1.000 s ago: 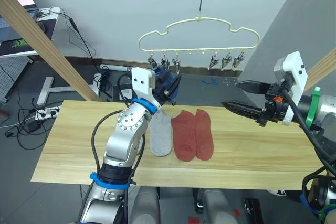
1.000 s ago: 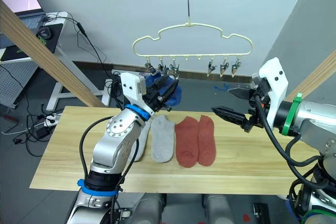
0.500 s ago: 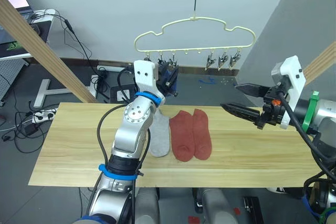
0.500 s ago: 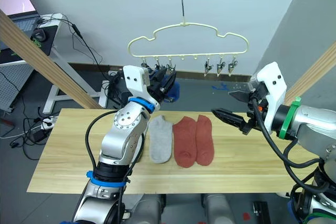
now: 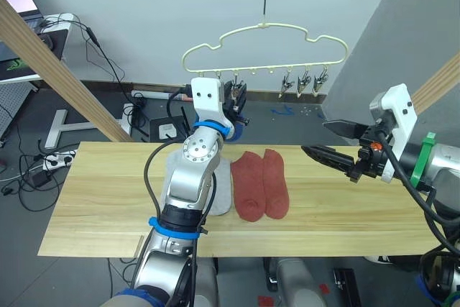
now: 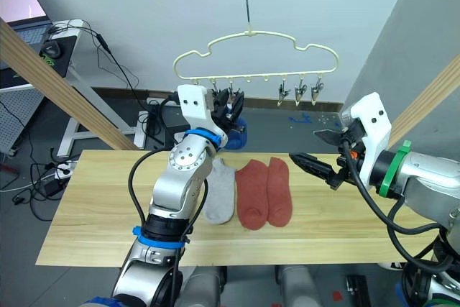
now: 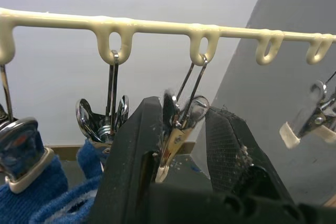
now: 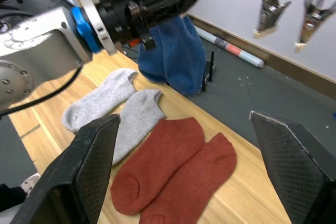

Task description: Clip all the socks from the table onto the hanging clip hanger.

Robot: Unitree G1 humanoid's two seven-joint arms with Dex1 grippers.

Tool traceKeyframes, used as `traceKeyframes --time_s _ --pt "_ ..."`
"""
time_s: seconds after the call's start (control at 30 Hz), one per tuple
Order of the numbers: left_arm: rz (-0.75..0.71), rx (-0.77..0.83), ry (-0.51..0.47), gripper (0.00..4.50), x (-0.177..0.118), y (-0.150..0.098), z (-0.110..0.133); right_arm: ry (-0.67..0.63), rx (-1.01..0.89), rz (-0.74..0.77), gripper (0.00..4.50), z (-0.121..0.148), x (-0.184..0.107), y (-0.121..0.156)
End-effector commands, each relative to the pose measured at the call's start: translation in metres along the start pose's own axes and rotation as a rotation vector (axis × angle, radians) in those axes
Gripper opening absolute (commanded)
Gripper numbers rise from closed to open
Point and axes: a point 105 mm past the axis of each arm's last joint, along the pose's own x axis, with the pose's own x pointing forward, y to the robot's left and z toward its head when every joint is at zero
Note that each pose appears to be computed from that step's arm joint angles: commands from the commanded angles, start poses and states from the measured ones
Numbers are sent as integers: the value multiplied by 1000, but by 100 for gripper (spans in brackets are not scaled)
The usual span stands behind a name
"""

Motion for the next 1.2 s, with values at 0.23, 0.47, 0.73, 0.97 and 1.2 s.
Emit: traceKeyframes --time_s 0.23,0.47,0.73,0.97,1.2 --pt "4 -13 -63 154 6 -1 19 -43 -22 -23 417 7 -7 2" --pt "4 -17 -48 154 6 0 15 -41 -15 -35 417 8 -8 2" --pt "2 -25 -43 154 8 1 14 -43 -7 -46 417 8 -8 2" --pt "-3 -42 -53 154 10 -1 17 -43 2 -53 417 8 -9 3" --pt "-12 -45 -58 154 14 -6 18 -43 5 -60 417 8 -9 3"
